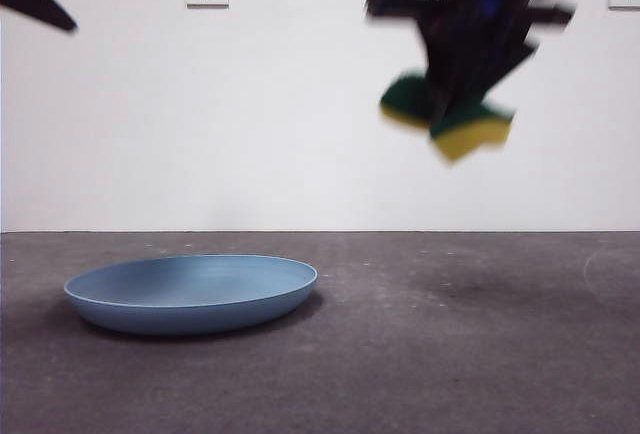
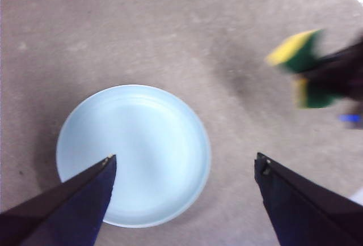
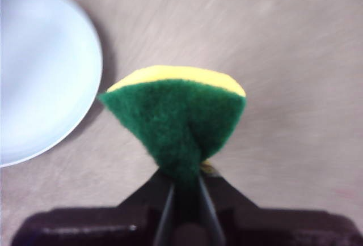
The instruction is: Pick up the plate,pick up the cloth,clean the plate with the cloth
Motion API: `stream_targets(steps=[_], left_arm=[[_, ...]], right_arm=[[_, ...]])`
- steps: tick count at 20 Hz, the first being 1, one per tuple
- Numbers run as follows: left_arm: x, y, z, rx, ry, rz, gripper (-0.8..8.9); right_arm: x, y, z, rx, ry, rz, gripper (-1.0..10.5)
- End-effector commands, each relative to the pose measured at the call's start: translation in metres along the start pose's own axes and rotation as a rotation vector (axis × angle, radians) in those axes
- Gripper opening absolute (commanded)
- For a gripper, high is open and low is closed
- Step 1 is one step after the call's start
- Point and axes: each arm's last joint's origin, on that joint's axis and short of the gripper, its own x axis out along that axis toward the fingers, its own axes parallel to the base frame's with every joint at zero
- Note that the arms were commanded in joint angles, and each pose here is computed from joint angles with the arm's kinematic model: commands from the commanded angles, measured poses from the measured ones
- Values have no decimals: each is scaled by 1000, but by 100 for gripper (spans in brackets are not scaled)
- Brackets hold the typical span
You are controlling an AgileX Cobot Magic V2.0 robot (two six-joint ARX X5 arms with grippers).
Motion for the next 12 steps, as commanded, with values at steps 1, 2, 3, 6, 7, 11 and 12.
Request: stream_targets(steps=[1,2,3,6,7,11,12], left_arm=[[-18,-6,-5,-11,-35,-25,406],[-25,-8,-6,-9,-49,-29,406],[-31,-8,-8,-9,-58,-30,406],[-39,-9,-14,-12,-46,-28,406],[-40,-9,-16,-14,-35,-26,406],[-40,-9,-18,-17,-14,-21,406],[-40,-9,-18,-15,-15,-21,406]], right_arm=[[36,0,-2,26,76,74,0],[50,-1,-4,36,102,86,6],[61,-3,-5,48,127,78,6],[87,-9,-13,68,200,58,6],[94,-11,-15,72,220,58,7],[106,-16,-20,122,264,129,283],[106,-17,-20,132,265,127,441]])
